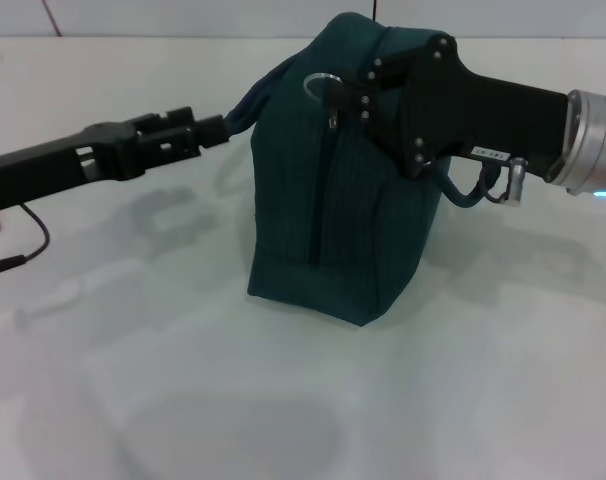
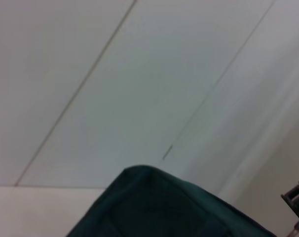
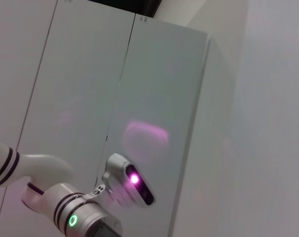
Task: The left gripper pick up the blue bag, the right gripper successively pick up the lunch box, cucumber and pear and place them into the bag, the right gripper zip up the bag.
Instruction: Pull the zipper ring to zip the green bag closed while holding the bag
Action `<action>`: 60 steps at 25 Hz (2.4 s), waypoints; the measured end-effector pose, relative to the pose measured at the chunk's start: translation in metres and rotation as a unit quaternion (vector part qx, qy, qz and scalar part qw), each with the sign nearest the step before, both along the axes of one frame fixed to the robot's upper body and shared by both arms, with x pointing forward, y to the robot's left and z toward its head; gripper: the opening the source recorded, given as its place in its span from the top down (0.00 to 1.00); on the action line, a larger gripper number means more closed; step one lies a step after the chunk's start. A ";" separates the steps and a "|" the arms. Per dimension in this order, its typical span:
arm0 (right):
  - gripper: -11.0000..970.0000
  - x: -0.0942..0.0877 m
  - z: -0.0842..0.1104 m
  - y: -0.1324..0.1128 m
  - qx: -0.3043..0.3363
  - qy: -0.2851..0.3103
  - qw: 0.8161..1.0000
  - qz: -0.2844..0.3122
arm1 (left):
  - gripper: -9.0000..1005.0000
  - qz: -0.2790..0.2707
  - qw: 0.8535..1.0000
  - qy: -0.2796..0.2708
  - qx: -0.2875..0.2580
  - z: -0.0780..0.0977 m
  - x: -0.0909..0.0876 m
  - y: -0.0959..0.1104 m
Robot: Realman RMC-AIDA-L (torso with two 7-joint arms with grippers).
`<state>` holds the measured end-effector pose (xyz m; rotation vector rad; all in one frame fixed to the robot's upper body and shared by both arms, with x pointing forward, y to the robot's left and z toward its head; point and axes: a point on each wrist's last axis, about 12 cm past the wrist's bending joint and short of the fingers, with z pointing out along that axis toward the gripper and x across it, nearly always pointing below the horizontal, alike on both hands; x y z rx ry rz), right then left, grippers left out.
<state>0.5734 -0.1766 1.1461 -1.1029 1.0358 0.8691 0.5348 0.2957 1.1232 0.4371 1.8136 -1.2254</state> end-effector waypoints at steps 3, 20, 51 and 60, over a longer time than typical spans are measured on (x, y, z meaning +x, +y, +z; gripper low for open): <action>0.98 0.000 0.000 0.000 0.001 0.000 1.000 0.000 | 0.15 -0.013 1.000 0.012 0.006 -0.001 0.003 -0.008; 0.98 -0.004 -0.006 -0.006 0.002 0.009 1.000 -0.008 | 0.16 -0.042 0.998 0.042 0.009 0.000 0.009 -0.025; 0.98 -0.008 -0.011 -0.007 -0.001 0.017 1.000 -0.005 | 0.42 -0.069 0.996 0.056 0.012 -0.006 0.010 -0.038; 0.98 -0.010 -0.012 -0.009 0.004 0.023 1.000 -0.009 | 0.79 -0.064 0.996 0.056 0.009 -0.007 0.010 -0.036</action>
